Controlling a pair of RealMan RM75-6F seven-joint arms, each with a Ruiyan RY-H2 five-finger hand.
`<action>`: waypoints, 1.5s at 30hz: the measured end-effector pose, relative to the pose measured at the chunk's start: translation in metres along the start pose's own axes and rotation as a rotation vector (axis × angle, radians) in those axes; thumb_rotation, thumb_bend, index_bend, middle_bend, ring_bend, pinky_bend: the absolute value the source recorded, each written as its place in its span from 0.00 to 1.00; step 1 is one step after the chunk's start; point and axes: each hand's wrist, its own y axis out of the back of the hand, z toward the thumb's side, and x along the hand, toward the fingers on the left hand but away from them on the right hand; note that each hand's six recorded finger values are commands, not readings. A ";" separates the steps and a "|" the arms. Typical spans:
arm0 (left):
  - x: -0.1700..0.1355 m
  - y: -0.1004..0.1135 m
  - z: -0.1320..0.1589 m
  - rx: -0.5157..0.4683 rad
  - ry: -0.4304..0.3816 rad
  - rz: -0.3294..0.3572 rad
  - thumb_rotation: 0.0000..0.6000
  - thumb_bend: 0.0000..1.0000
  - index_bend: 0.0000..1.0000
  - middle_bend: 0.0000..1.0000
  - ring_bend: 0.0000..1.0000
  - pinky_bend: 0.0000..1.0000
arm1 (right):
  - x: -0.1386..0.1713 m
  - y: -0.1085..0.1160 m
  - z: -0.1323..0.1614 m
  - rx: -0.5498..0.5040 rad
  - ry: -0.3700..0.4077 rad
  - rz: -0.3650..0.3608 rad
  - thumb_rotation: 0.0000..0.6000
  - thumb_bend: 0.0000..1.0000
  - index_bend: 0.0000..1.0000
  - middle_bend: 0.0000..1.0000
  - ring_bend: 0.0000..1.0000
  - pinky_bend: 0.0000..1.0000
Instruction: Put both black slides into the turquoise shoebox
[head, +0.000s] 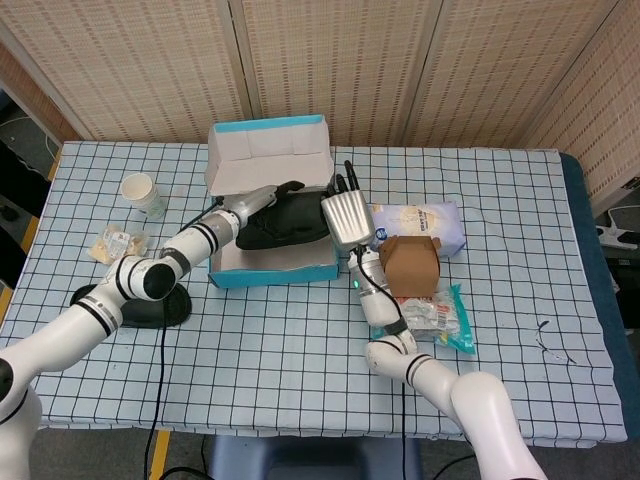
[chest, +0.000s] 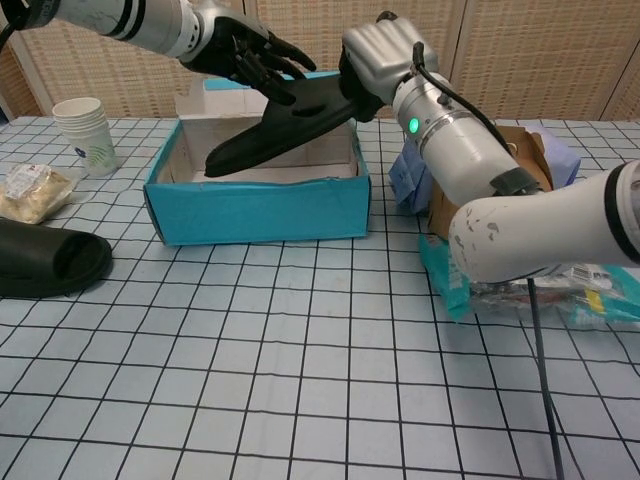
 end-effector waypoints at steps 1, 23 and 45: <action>0.000 0.000 0.000 -0.004 -0.004 0.007 1.00 0.41 0.00 0.00 0.00 0.00 | 0.000 0.000 0.002 0.005 0.003 0.000 1.00 0.54 1.00 0.49 0.23 0.08; -0.023 0.027 0.002 -0.109 -0.114 0.156 1.00 0.41 0.00 0.00 0.00 0.00 | -0.001 -0.018 0.030 -0.099 0.012 0.092 1.00 0.54 1.00 0.49 0.23 0.11; -0.038 0.009 -0.014 -0.078 -0.091 0.093 1.00 0.41 0.00 0.00 0.00 0.00 | -0.005 -0.051 0.048 -0.129 0.040 0.326 1.00 0.13 0.00 0.06 0.00 0.00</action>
